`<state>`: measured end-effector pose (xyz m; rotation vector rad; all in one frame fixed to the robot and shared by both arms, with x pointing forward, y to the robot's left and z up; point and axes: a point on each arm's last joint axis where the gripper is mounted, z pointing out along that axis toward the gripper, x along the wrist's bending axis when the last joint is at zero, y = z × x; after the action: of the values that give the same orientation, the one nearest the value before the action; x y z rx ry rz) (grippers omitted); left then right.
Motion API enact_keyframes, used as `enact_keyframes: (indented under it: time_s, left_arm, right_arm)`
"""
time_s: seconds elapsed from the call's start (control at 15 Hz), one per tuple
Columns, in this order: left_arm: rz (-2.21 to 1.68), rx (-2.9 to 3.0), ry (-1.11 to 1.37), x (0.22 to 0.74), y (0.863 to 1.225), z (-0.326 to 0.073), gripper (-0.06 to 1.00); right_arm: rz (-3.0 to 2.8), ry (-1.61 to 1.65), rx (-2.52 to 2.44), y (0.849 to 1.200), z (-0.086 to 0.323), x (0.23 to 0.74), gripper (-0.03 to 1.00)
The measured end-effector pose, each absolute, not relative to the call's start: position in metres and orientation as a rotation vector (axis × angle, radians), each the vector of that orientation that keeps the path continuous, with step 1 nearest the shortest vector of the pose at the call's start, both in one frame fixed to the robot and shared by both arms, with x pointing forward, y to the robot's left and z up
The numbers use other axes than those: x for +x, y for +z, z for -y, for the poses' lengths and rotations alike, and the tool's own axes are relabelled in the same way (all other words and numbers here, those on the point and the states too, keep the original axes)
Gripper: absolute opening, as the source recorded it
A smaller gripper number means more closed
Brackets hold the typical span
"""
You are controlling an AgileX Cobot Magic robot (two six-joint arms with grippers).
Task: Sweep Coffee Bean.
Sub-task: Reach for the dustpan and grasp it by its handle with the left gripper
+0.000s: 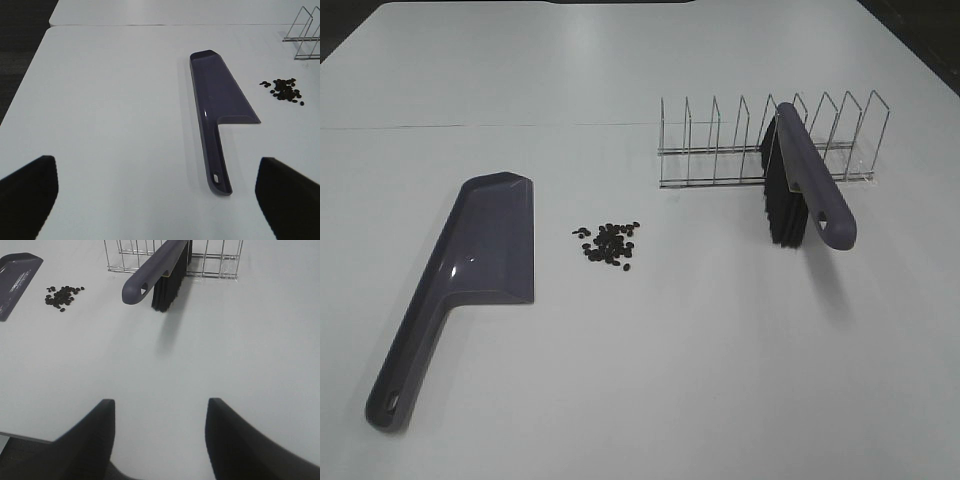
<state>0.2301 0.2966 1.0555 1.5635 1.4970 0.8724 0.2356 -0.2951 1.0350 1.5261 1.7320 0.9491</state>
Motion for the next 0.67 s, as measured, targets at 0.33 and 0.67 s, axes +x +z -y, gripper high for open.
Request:
enact_keyframes:
  time_s: [0.33, 0.67]
  left_arm:
    - [-1.497, 1.564, 0.872, 0.2301, 1.0555, -0.2966, 0.99]
    - [-1.497, 1.564, 0.872, 0.2301, 1.0555, -0.2966, 0.99]
  right_arm:
    - [-1.732, 0.949, 1.526, 1.035, 0.2951, 0.2356, 0.5]
    - [-1.732, 0.949, 1.526, 1.035, 0.2951, 0.2356, 0.5]
